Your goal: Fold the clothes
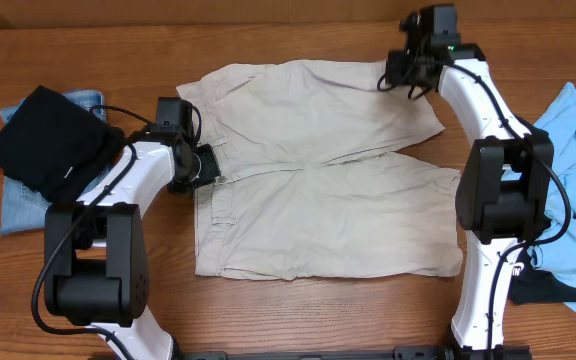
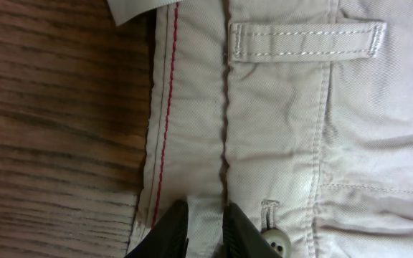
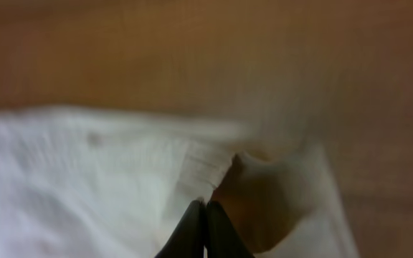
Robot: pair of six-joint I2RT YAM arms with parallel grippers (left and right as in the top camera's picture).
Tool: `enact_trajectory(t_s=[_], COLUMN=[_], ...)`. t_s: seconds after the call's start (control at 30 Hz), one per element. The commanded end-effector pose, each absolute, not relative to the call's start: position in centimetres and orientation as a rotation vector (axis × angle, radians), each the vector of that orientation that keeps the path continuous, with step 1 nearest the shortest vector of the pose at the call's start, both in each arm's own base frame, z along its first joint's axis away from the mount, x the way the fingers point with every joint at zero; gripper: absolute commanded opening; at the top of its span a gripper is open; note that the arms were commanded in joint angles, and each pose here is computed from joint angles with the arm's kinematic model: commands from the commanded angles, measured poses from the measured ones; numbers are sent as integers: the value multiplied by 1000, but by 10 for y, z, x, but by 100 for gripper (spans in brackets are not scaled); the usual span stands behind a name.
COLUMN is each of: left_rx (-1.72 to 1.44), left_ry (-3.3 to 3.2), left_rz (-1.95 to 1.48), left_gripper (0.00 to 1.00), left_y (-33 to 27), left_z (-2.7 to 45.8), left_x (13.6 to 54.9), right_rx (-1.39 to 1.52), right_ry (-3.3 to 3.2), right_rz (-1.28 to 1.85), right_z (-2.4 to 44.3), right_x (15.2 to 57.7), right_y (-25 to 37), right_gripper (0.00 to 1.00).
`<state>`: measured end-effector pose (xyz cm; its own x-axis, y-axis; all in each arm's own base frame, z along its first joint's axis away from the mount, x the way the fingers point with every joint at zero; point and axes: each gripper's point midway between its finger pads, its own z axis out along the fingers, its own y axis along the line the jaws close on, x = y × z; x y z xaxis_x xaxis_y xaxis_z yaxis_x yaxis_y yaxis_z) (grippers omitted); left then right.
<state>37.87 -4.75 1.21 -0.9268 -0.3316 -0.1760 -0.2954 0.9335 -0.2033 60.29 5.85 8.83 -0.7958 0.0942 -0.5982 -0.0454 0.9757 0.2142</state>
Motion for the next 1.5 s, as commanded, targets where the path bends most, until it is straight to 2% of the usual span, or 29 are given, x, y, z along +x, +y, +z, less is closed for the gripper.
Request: enact_trajectory(t_s=[0.0, 0.03, 0.07, 0.17, 0.23, 0.37, 0.57, 0.7, 0.83, 0.9, 1.0, 1.03, 1.07, 1.1, 1.3, 1.47], left_rx=[-447, -447, -447, -448, -447, -448, -448, -380, -346, -349, -366, -389, -407, -425, -510, -518], left_ry=[2893, 2893, 2894, 2894, 2894, 2892, 2856, 2841, 2834, 2838, 2885, 2912, 2937, 2969, 3169, 3234], left_rz=[-251, -251, -251, -251, -251, -250, -196, -152, -111, -104, -111, -105, -99, -91, -43, -19], left_gripper=[21, 21, 21, 21, 21, 20, 19, 19, 19, 23, 41, 46, 50, 52, 50, 48], left_y=[-46, -47, -47, -47, -47, -46, -38, -34, -30, -30, -31, -30, -30, -29, -28, -27], left_z=[9, 9, 9, 9, 9, 9, 17, 42, 87, 111, 132, 136, 138, 138, 137, 148], left_x=[380, 380, 380, 380, 380, 380, 391, 406, 416, 415, 402, 394, 387, 378, 325, 300], right_rx=[224, 252, 271, 303, 299, 250, 252, 297, 362, 408, 496, 517, 542, 560, 689, 718], right_ry=[2260, 2207, 2174, 2194, 2262, 2426, 2671, 2669, 2641, 2655, 2696, 2715, 2740, 2760, 2887, 2892], right_rz=[308, 324, 334, 339, 321, 275, 239, 226, 197, 175, 173, 173, 177, 186, 227, 223], right_z=[151, 162, 168, 164, 151, 123, 94, 127, 174, 192, 206, 208, 209, 210, 213, 228], right_x=[644, 651, 656, 653, 643, 615, 563, 548, 523, 502, 472, 462, 451, 442, 391, 368], right_y=[35, 31, 28, 24, 23, 22, 16, -2, -29, -42, -57, -60, -63, -65, -75, -75], right_gripper=[15, 42, 58, 59, 73, 75, 70, 70, 71, 72, 77, 84, 95, 98, 100, 100])
